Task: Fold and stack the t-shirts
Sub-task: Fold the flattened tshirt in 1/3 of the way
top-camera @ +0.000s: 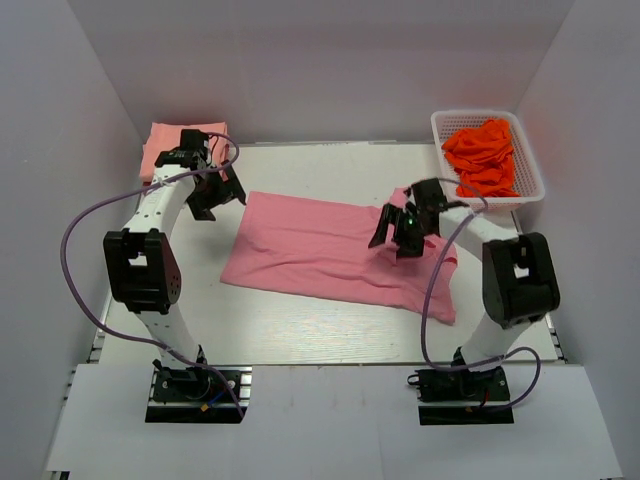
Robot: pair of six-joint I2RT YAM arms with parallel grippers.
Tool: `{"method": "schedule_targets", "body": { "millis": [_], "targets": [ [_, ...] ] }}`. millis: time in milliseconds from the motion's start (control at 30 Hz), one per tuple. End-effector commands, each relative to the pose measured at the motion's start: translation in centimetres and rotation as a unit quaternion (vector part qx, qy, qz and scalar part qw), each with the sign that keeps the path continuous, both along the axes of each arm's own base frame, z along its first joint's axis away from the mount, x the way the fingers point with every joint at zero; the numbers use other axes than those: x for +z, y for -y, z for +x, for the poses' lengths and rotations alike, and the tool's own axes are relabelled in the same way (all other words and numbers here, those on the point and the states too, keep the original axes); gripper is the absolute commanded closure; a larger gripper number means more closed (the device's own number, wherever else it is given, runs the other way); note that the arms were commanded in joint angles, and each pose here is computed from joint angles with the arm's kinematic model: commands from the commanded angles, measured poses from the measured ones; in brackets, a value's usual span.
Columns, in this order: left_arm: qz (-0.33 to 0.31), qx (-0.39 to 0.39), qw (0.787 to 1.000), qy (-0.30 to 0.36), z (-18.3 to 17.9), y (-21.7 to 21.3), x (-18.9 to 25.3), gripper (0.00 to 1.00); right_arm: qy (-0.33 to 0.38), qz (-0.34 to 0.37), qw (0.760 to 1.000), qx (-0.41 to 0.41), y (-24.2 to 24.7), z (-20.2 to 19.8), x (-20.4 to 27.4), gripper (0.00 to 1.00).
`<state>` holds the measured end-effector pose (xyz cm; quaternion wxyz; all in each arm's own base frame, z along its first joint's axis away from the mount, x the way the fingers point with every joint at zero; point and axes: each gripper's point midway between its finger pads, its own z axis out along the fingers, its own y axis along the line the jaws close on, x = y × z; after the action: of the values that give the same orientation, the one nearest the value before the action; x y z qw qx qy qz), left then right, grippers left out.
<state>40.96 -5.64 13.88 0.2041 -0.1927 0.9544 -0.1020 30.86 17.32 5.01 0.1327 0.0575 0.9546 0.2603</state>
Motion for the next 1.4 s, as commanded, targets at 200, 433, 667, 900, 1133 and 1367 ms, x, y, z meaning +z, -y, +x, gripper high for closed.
{"method": "schedule_targets", "body": {
  "millis": [200, 433, 667, 900, 1133, 1367],
  "targets": [
    [-0.011, -0.007, 0.998, 0.061, 2.8, 0.3, 3.6, 0.0, -0.043, -0.224, 0.974, 0.008, 5.6, 5.7, 1.5, 0.1],
    [-0.015, -0.025, 0.998, 0.058, 5.0, 1.1, 2.8, 0.0, -0.028, -0.285, 0.958, -0.021, 8.4, 5.2, 5.0, 0.1],
    [-0.038, -0.042, 0.997, 0.042, 4.4, 2.1, 1.1, 0.0, -0.073, -0.151, 0.985, 0.039, 5.5, -3.6, 2.7, 0.1],
    [-0.042, -0.049, 0.997, 0.052, 4.1, 2.2, 1.5, 0.0, 0.003, -0.051, 0.998, 0.045, 1.5, 0.0, 0.3, 0.1],
    [-0.042, -0.05, 0.996, 0.068, 3.6, 2.2, 2.3, 0.0, 0.086, -0.04, 0.995, 0.031, 0.3, 5.4, 1.2, 0.1],
    [-0.046, -0.052, 0.995, 0.066, 4.4, 2.4, 2.2, 0.0, 0.114, -0.01, 0.993, 0.017, -1.3, 9.6, 2.1, 0.1]
  ]
}}
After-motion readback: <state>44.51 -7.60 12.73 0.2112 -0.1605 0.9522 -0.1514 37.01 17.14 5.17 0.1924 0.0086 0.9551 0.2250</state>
